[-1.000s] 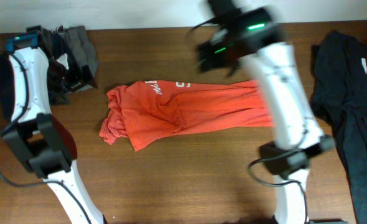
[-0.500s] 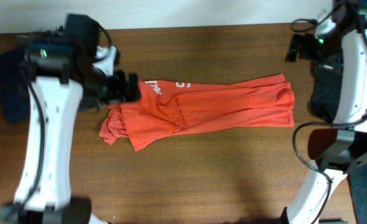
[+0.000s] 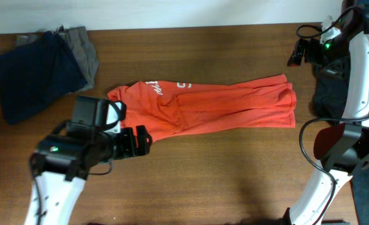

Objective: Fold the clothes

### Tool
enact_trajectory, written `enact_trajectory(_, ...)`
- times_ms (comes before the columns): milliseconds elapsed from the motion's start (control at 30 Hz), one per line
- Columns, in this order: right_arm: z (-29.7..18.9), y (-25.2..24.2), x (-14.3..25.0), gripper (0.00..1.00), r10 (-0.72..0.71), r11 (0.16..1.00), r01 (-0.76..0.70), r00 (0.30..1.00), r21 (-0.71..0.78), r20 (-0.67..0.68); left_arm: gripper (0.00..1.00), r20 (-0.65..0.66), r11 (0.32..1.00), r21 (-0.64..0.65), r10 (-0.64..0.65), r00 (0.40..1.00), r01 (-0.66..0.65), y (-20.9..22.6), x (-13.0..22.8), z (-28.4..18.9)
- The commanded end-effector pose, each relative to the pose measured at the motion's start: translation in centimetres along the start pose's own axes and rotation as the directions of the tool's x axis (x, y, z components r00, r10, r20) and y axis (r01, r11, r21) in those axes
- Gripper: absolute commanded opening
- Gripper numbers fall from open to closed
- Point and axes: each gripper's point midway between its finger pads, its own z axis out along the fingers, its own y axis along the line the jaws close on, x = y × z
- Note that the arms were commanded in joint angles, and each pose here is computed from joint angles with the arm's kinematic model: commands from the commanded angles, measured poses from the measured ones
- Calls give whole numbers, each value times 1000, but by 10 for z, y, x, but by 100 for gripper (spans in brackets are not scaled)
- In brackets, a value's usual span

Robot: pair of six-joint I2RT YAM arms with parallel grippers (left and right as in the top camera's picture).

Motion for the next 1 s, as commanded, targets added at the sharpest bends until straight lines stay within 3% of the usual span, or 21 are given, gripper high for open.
enact_trajectory(0,1,2,1,99,-11,1000,11,1000,-15,-6,99,-65,998,17,-55,996,57,8,13,40)
enact_trajectory(167,1,1,1,99,-10,1000,10,1000,-14,-7,96,-96,998,-8,-65,993,65,25,17,86)
enact_trajectory(300,1,2,1,99,-11,1000,11,1000,-15,-6,96,-153,989,-136,-81,985,60,55,29,111)
enact_trajectory(567,1,2,1,99,-10,1000,10,1000,-15,-8,96,-230,982,-186,-88,969,45,74,30,162)
enact_trajectory(967,1,2,3,99,-9,1000,9,1000,-15,-12,96,-219,987,-158,2,976,-38,75,20,180)
